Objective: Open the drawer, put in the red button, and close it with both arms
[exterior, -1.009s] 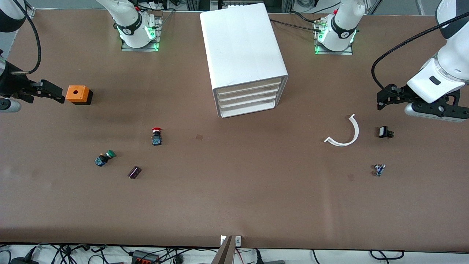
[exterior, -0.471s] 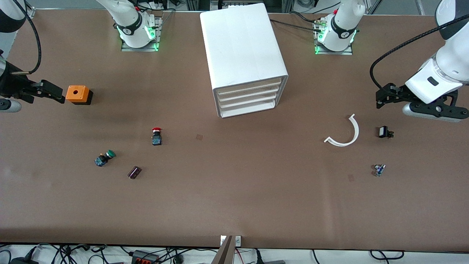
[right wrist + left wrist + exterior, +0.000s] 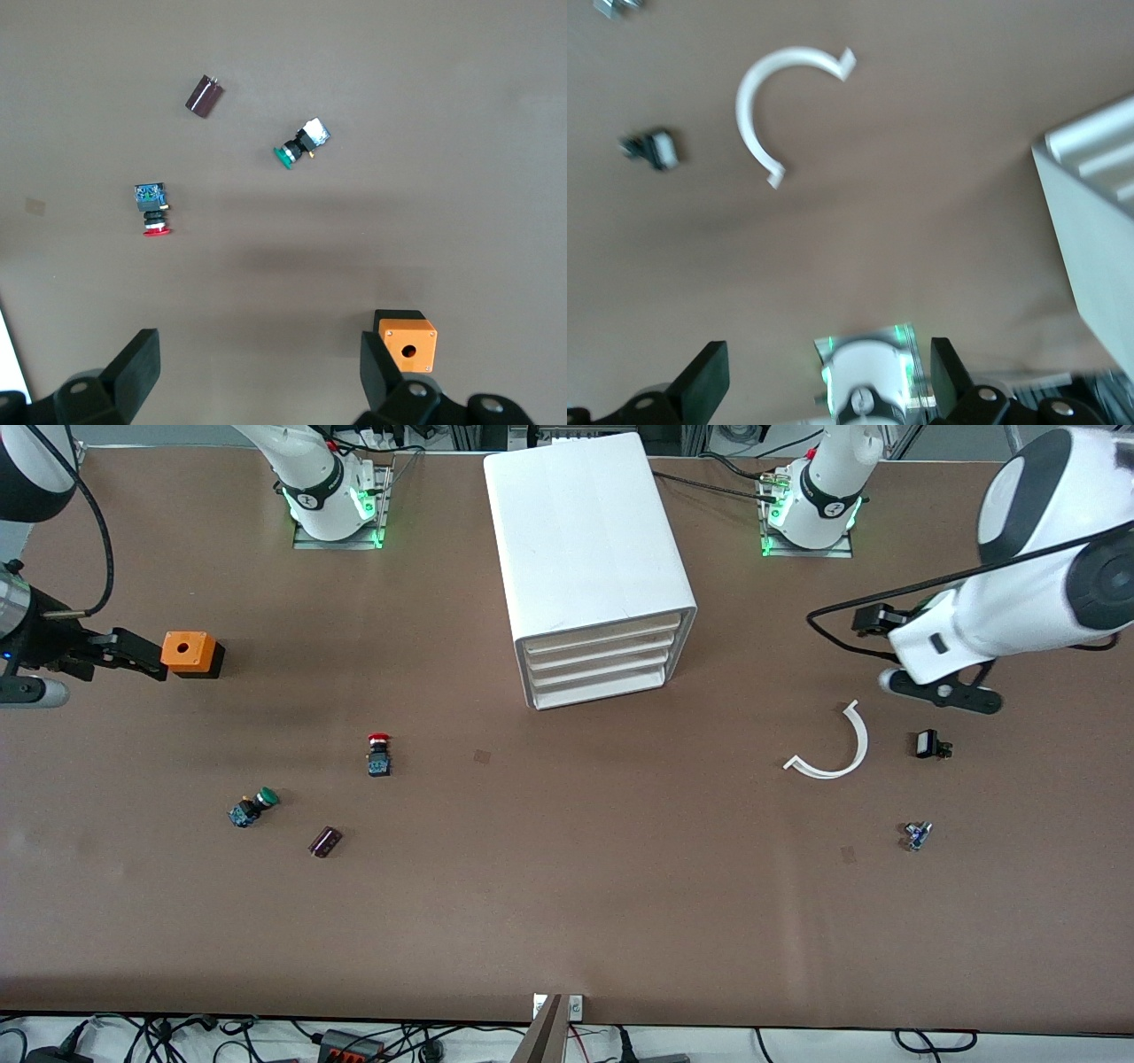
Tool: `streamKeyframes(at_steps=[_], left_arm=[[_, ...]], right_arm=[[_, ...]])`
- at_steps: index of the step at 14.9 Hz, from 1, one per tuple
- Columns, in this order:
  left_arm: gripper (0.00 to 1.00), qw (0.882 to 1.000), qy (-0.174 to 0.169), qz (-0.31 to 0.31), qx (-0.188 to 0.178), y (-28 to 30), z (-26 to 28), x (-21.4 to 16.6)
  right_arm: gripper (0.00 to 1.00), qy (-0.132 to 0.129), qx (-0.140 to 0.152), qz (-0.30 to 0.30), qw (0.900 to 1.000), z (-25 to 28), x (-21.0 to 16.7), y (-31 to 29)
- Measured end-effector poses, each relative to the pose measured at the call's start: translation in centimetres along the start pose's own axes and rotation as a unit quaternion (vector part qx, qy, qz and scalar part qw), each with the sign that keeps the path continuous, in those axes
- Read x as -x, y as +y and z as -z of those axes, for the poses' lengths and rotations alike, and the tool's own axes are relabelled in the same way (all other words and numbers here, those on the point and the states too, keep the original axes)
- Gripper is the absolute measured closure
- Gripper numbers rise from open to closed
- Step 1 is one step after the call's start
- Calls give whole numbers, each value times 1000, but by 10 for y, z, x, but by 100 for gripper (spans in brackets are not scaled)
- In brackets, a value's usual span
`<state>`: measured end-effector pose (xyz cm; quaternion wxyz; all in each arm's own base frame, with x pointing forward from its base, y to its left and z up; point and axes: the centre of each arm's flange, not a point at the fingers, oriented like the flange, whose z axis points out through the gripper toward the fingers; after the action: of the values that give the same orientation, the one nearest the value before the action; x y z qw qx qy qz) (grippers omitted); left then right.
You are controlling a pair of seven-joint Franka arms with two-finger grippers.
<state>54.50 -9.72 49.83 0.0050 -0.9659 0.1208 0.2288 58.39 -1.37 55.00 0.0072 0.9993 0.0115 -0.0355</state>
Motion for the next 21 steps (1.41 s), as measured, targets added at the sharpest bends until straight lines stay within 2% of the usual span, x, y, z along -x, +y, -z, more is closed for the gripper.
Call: streamKeyframes(at_steps=[3, 4, 6, 9, 11, 12, 16, 18, 20, 21], left_arm=[[0, 995, -56, -23, 86, 20, -29, -11], [0, 989, -72, -28, 124, 25, -44, -19], [0, 971, -90, -34, 218, 34, -76, -48], [0, 934, -51, -28, 351, 54, -117, -97], [0, 898, -15, -45, 437, 71, -148, -118], [0, 884, -4, -60, 464, 76, -166, -125], [0, 839, 25, -123, 530, 99, -229, -152], [0, 829, 34, -147, 538, 110, -242, -156], [14, 823, 50, -178, 538, 115, -240, -155], [14, 820, 57, -192, 537, 117, -240, -155]], right_arm=[[0, -14, 1, 13, 1000, -20, -11, -16], [0, -18, 2, 18, 1000, -26, -13, -22], [0, -27, 3, 32, 999, -38, -18, -39], [0, -37, 6, 55, 998, -69, -33, -68], [0, -44, 9, 75, 996, -102, -46, -94], [0, -48, 10, 87, 995, -122, -52, -111], [0, -62, 10, 127, 990, -206, -69, -174], [0, -62, -3, 134, 989, -241, -73, -196], [0, -64, -1, 140, 988, -266, -74, -209], [0, -70, 0, 141, 988, -275, -74, -211]])
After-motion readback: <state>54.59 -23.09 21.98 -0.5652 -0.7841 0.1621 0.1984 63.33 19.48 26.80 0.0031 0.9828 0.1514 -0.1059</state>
